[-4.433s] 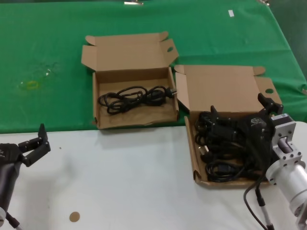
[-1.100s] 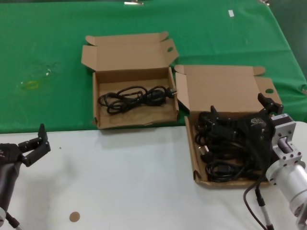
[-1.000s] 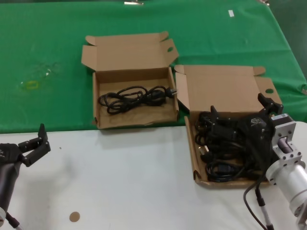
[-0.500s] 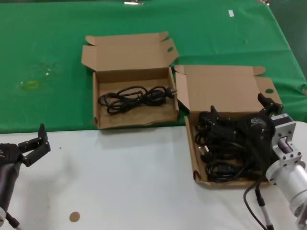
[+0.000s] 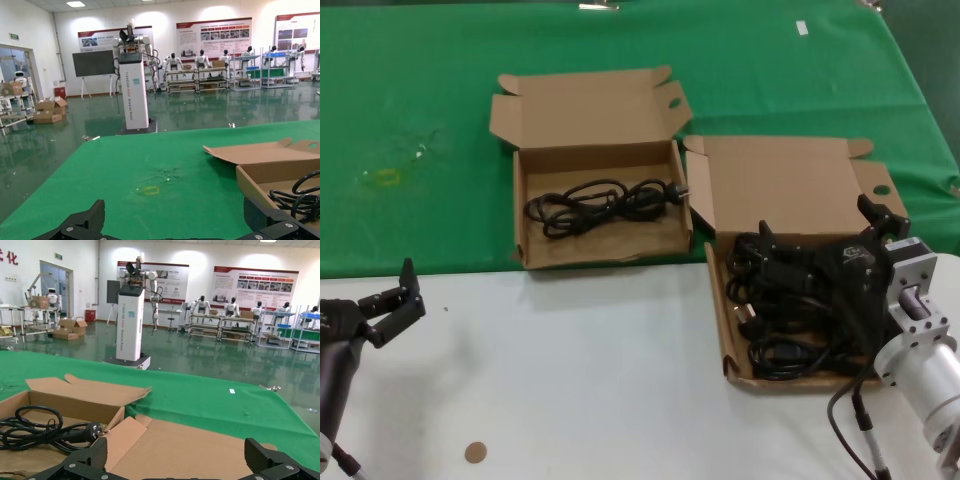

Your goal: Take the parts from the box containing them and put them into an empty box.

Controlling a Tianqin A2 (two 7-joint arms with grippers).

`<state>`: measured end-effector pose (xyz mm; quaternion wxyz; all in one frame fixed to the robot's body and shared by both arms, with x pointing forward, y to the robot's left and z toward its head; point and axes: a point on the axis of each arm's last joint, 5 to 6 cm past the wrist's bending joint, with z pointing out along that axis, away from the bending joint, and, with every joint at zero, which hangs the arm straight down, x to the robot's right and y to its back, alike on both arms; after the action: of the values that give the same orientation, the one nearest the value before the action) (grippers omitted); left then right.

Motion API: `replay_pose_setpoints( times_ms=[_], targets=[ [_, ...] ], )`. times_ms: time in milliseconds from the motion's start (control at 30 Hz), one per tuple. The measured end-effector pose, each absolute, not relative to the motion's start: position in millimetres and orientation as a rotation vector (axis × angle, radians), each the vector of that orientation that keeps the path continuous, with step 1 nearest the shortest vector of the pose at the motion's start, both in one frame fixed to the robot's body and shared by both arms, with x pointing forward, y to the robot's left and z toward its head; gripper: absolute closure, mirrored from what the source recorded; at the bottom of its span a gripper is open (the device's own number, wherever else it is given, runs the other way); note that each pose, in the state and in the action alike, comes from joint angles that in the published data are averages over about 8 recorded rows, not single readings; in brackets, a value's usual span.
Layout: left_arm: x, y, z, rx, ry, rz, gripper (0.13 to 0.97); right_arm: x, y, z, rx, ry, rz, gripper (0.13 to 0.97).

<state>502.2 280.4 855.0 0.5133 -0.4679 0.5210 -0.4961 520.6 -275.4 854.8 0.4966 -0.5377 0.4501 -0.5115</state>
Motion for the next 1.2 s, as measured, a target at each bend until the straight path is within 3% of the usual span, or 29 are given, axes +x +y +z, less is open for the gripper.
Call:
replay_pose_setpoints(
  times_ms=[1200],
  targets=[
    [502.2, 280.4, 855.0, -1.125, 1.253, -1.193, 0.132, 520.6, -275.4, 854.8, -1.302, 1.090, -1.239, 0.130]
  ],
)
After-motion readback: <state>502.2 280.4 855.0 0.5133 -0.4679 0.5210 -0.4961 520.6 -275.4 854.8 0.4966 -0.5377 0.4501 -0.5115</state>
